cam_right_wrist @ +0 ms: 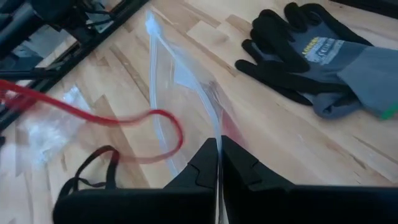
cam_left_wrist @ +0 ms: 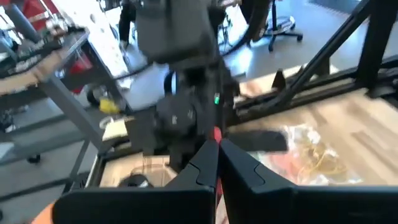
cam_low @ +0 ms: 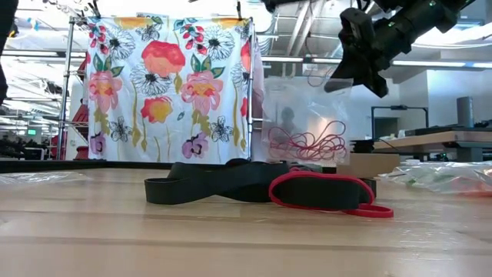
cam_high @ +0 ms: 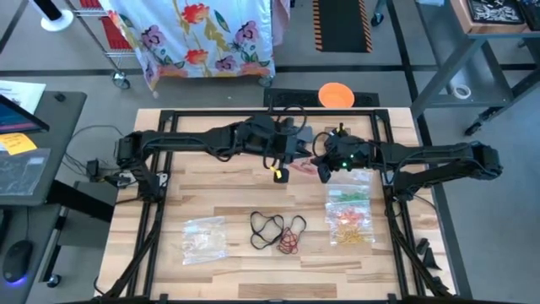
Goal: Sort rubber bands
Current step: Put the red rubber band into the transparent zip bag
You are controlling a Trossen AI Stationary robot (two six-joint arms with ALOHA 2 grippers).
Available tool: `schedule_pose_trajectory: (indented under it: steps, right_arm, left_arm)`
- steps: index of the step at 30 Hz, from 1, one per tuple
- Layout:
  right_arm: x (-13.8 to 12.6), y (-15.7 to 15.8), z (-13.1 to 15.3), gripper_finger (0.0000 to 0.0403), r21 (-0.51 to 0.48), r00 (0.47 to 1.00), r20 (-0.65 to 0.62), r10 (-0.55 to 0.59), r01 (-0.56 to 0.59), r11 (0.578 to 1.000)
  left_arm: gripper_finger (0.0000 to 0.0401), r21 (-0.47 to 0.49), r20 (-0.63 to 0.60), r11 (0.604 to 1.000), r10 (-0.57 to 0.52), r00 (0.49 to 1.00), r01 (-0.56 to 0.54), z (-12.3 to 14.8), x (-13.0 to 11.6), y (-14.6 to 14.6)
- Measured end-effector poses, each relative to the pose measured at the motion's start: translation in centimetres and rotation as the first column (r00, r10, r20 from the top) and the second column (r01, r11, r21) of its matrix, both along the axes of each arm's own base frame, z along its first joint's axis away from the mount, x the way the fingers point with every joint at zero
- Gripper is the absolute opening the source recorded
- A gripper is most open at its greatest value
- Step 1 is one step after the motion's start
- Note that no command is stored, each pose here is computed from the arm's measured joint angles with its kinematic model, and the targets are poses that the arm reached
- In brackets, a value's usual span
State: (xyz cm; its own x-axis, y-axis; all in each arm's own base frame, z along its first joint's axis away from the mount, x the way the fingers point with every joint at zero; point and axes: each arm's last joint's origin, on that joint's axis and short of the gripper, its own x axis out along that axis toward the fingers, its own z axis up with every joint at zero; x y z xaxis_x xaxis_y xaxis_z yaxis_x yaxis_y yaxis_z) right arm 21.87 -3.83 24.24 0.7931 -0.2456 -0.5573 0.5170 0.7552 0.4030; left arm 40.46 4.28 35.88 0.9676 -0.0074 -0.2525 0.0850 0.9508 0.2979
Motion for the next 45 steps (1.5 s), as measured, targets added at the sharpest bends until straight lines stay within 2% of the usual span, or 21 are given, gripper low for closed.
schedule_pose_trajectory:
  steps: [8, 18, 22, 25, 30, 34, 39, 43, 45]
  right_arm:
    - [0.0, 0.1, 0.0, 0.0011, 0.016, 1.000, 0.003, 0.025, -0.025, 1.000]
    - [0.0, 0.1, 0.0, 0.0011, 0.024, 0.999, 0.003, 0.036, -0.036, 0.999]
    - [0.0, 0.1, 0.0, 0.0011, 0.024, 0.999, 0.003, 0.036, -0.036, 0.999]
    - [0.0, 0.1, 0.0, 0.0011, 0.024, 0.999, 0.002, 0.036, -0.036, 0.999]
    - [0.0, 0.1, 0.0, 0.0011, 0.023, 0.999, 0.007, 0.036, -0.036, 0.999]
    - [0.0, 0.1, 0.0, 0.0011, 0.023, 0.999, 0.007, 0.036, -0.036, 0.999]
    - [0.1, 0.1, 0.0, 0.0011, 0.022, 0.999, 0.008, 0.036, -0.036, 0.999]
    - [0.0, 0.1, 0.0, 0.0011, 0.023, 0.999, 0.007, 0.036, -0.036, 0.999]
    - [0.0, 0.1, 0.0, 0.0011, 0.022, 0.999, 0.006, 0.037, -0.037, 0.999]
  left_arm:
    - [0.0001, -0.017, -0.081, 0.999, 0.032, 0.996, -0.034, -2.5, 1.2, 1.3]
    - [0.0001, 0.014, -0.120, 0.998, 0.070, 0.990, -0.069, -2.4, 0.6, 1.7]
    - [0.0001, 0.004, -0.226, 0.998, 0.069, 0.972, -0.069, -3.5, 0.4, 1.6]
    - [0.0001, -0.008, -0.259, 0.996, 0.083, 0.962, -0.088, -4.0, 0.3, 1.7]
    - [0.0005, -0.014, -0.254, 0.996, 0.081, 0.964, -0.087, -3.9, 0.4, 1.4]
    - [0.0030, -0.016, -0.258, 0.996, 0.081, 0.963, -0.088, -3.9, 0.4, 1.3]
    - [0.0084, 0.010, -0.294, 0.984, 0.175, 0.940, -0.180, -4.8, 0.7, 1.6]
    - [0.0119, -0.091, -0.326, 0.959, 0.228, 0.918, -0.270, -5.7, 1.0, 1.8]
    - [0.0126, -0.090, -0.339, 0.962, 0.215, 0.916, -0.259, -5.8, 1.0, 1.7]
